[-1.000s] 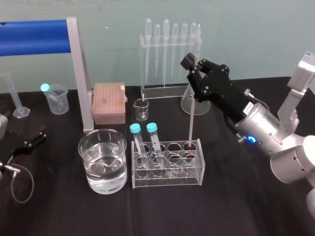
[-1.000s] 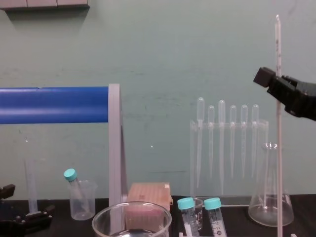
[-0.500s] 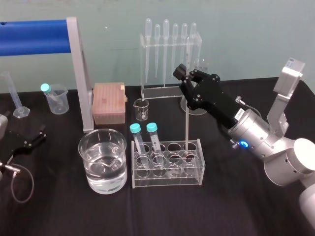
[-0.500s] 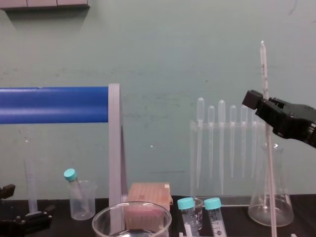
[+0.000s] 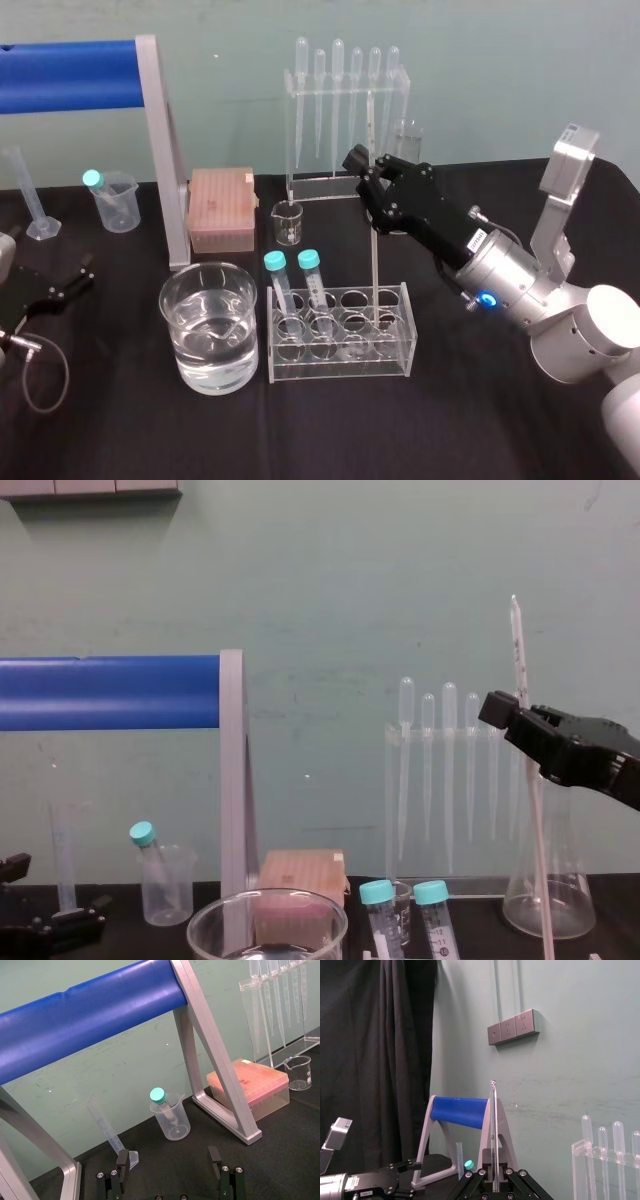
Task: Hold the thermometer with one hand and immerse one end into the beaker, then reinsert it into the test tube rack.
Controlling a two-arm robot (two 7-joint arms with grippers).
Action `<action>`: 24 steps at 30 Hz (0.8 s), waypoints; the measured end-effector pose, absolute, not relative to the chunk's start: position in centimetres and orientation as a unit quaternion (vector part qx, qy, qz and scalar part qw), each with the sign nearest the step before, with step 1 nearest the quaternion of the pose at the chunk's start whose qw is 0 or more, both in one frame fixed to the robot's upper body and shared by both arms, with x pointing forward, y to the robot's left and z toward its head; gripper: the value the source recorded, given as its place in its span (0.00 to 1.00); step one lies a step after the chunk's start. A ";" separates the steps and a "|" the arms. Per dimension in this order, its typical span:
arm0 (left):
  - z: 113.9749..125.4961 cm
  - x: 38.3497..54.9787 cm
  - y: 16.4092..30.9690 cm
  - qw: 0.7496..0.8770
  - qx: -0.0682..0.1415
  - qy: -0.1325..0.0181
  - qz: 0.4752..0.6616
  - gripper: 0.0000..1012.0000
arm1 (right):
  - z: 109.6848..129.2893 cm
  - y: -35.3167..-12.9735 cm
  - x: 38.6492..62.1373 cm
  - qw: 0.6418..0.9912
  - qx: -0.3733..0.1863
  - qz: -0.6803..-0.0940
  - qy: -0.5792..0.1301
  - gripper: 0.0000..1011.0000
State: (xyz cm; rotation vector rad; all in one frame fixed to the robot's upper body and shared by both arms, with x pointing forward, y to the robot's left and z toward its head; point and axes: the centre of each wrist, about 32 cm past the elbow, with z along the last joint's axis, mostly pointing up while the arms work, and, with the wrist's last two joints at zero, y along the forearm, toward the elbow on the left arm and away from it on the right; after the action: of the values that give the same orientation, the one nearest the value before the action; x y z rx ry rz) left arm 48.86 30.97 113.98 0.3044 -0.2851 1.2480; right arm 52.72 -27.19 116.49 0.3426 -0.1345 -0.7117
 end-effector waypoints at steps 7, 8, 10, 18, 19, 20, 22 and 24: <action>114.0 48.9 31.0 0.791 0.141 -0.132 0.580 1.00 | 116.2 -27.2 52.7 0.921 0.163 -0.349 -0.059 0.05; 114.0 48.9 31.0 0.791 0.141 -0.132 0.580 1.00 | 116.1 -27.3 52.7 0.921 0.162 -0.351 -0.057 0.05; 114.0 48.9 31.0 0.791 0.141 -0.132 0.580 1.00 | 116.0 -27.3 52.6 0.920 0.161 -0.352 -0.056 0.05; 114.0 48.9 31.0 0.791 0.141 -0.132 0.580 1.00 | 115.9 -27.4 52.5 0.919 0.158 -0.358 -0.053 0.05; 114.0 48.9 31.0 0.791 0.141 -0.132 0.580 1.00 | 115.9 -27.4 52.4 0.919 0.156 -0.359 -0.053 0.05; 114.0 48.9 31.0 0.791 0.141 -0.132 0.580 1.00 | 115.9 -27.4 52.4 0.918 0.156 -0.360 -0.054 0.05; 114.0 48.9 31.0 0.791 0.141 -0.132 0.580 1.00 | 115.9 -27.4 52.4 0.918 0.156 -0.361 -0.054 0.05; 114.0 48.9 31.0 0.791 0.141 -0.132 0.580 1.00 | 115.9 -27.4 52.4 0.918 0.156 -0.361 -0.054 0.05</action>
State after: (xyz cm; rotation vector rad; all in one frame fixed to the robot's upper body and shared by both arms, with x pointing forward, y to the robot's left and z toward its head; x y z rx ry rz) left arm 48.86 30.97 113.98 0.3044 -0.2851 1.2480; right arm 52.41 -27.45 115.89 0.3198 -0.1112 -0.7416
